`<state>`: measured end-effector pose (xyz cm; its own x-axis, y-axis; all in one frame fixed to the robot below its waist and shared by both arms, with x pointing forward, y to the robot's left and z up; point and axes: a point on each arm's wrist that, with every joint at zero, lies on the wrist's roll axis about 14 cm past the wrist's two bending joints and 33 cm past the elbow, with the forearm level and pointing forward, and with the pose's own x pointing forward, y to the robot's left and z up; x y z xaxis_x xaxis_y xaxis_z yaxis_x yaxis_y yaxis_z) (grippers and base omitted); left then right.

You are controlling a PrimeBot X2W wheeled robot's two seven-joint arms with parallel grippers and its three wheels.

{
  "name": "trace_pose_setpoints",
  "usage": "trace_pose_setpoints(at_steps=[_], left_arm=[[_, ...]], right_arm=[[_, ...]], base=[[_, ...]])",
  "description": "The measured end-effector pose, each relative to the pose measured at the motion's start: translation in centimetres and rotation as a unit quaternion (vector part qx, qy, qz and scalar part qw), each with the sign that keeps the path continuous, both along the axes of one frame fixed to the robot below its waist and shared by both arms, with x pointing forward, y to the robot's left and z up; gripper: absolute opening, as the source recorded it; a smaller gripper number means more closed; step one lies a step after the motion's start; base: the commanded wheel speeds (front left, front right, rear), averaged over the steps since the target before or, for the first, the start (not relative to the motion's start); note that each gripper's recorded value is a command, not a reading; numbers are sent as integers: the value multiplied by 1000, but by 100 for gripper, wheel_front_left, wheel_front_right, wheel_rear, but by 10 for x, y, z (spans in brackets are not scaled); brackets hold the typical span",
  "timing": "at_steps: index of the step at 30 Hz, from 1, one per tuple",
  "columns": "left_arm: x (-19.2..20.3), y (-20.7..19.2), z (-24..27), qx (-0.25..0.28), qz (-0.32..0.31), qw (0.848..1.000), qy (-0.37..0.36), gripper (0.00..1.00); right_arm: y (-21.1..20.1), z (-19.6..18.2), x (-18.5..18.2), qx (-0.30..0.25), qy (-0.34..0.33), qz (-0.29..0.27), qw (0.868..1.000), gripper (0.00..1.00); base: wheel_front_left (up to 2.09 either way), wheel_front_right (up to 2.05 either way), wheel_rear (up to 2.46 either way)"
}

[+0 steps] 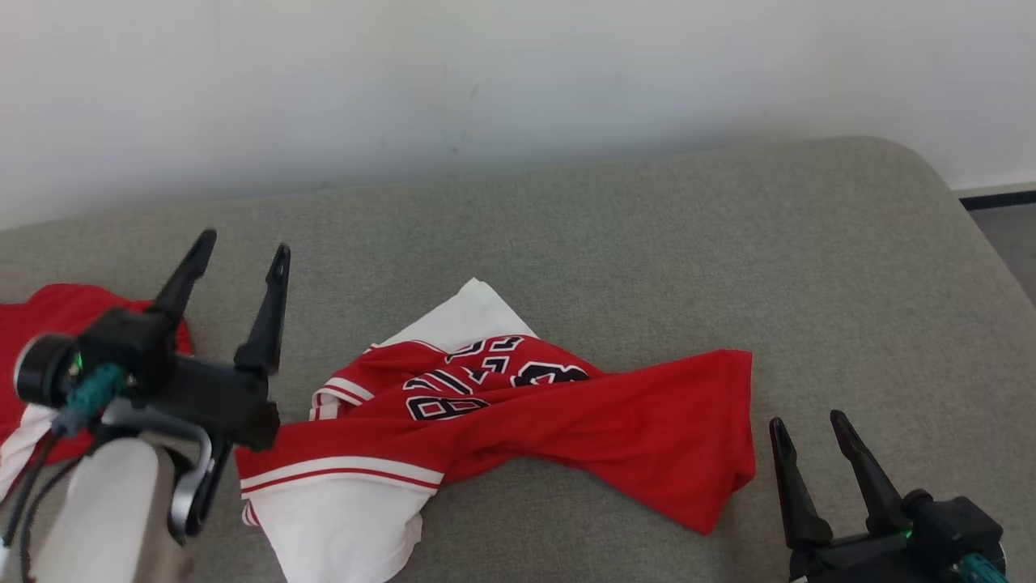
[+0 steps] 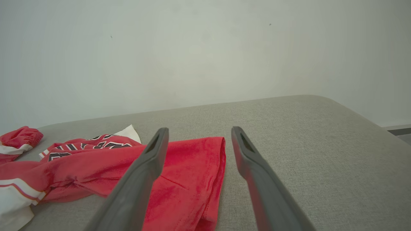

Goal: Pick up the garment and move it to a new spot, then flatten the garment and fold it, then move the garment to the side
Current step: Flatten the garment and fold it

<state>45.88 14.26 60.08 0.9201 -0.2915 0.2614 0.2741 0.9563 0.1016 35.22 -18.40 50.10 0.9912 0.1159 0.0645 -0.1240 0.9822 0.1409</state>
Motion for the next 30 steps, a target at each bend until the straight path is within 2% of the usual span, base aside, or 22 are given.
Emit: trace_pose_setpoints(at_steps=[6,14,17,18,20,30], left_arm=[[48,-36,24,22,-67,997,10,100],[93,-94,-8,76,-156,981,90,100],[100,-117,-35,102,-188,968,133,100],[102,-131,-56,114,-208,957,165,100],[103,-141,-78,125,-223,947,196,100],[105,-146,-176,177,-234,898,328,100]], right_arm=[[-5,-3,13,10,5,-18,1000,100],[-17,-12,22,20,18,-49,998,100],[-25,-12,25,19,19,-63,998,100],[-30,-13,25,18,20,-73,997,100],[-35,-14,26,17,22,-81,996,100],[-53,-20,22,6,35,-114,993,100]], base=[[0,0,0],[0,0,0],[0,0,0],[0,0,0],[0,0,0],[0,0,0]])
